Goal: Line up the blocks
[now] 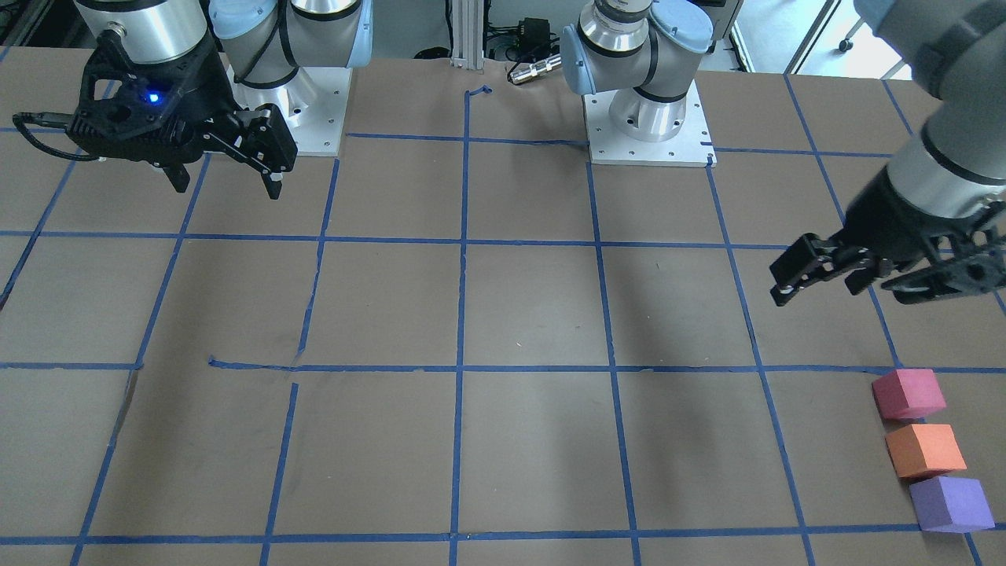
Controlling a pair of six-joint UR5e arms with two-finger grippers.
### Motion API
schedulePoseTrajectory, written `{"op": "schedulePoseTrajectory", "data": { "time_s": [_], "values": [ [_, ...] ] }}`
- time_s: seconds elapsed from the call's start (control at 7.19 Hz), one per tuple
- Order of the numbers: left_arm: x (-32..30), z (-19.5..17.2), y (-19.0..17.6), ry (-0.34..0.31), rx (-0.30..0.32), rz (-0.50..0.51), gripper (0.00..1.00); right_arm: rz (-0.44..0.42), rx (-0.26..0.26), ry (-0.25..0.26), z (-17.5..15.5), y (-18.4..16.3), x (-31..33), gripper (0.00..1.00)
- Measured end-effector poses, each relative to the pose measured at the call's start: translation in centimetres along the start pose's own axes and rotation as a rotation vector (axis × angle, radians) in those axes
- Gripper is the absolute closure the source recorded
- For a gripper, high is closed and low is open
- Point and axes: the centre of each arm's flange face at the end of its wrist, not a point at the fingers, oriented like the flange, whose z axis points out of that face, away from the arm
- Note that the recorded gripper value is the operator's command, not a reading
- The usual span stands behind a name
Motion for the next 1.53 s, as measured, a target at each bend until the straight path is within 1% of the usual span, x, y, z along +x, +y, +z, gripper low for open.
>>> {"op": "schedulePoseTrajectory", "data": {
  "time_s": [0.14, 0.28, 0.42, 0.7, 0.83, 0.97, 1.11, 1.25, 1.39, 1.53],
  "values": [
    [5.2, -0.9, 2.1, 0.004, 0.013, 0.030, 0.00, 0.000, 0.000, 0.001, 0.0, 0.0, 0.0, 0.00],
    [8.5, -2.0, 4.0, 0.009, 0.030, 0.056, 0.00, 0.000, 0.000, 0.001, 0.0, 0.0, 0.0, 0.00],
    [9.8, -2.7, 5.5, 0.012, 0.038, 0.071, 0.00, 0.000, -0.001, 0.001, 0.0, 0.0, 0.0, 0.00],
    [10.1, -2.3, 8.6, 0.014, 0.033, 0.071, 0.00, 0.001, -0.001, 0.000, 0.1, 0.0, 0.0, 0.00],
    [9.9, -2.7, 9.8, 0.014, 0.039, 0.068, 0.00, 0.001, -0.001, 0.000, 0.1, 0.0, 0.0, 0.00],
    [9.6, -3.4, 10.2, 0.015, 0.052, 0.062, 0.00, 0.001, -0.002, 0.000, 0.1, 0.0, 0.0, 0.00],
    [9.3, -4.2, 9.9, 0.015, 0.050, 0.054, 0.00, 0.001, -0.002, 0.000, 0.1, 0.0, 0.1, 0.00],
    [9.1, -5.0, 9.7, 0.003, 0.016, 0.047, 0.00, 0.001, -0.001, 0.000, 0.1, 0.0, 0.0, 0.00],
    [8.8, -5.4, 9.8, -0.020, -0.031, 0.045, 0.00, 0.000, -0.001, 0.000, 0.0, 0.0, 0.0, 0.00],
    [8.7, -5.4, 9.7, -0.032, -0.040, 0.047, 0.00, 0.000, -0.001, 0.000, 0.0, 0.0, 0.0, 0.00]
  ]
}}
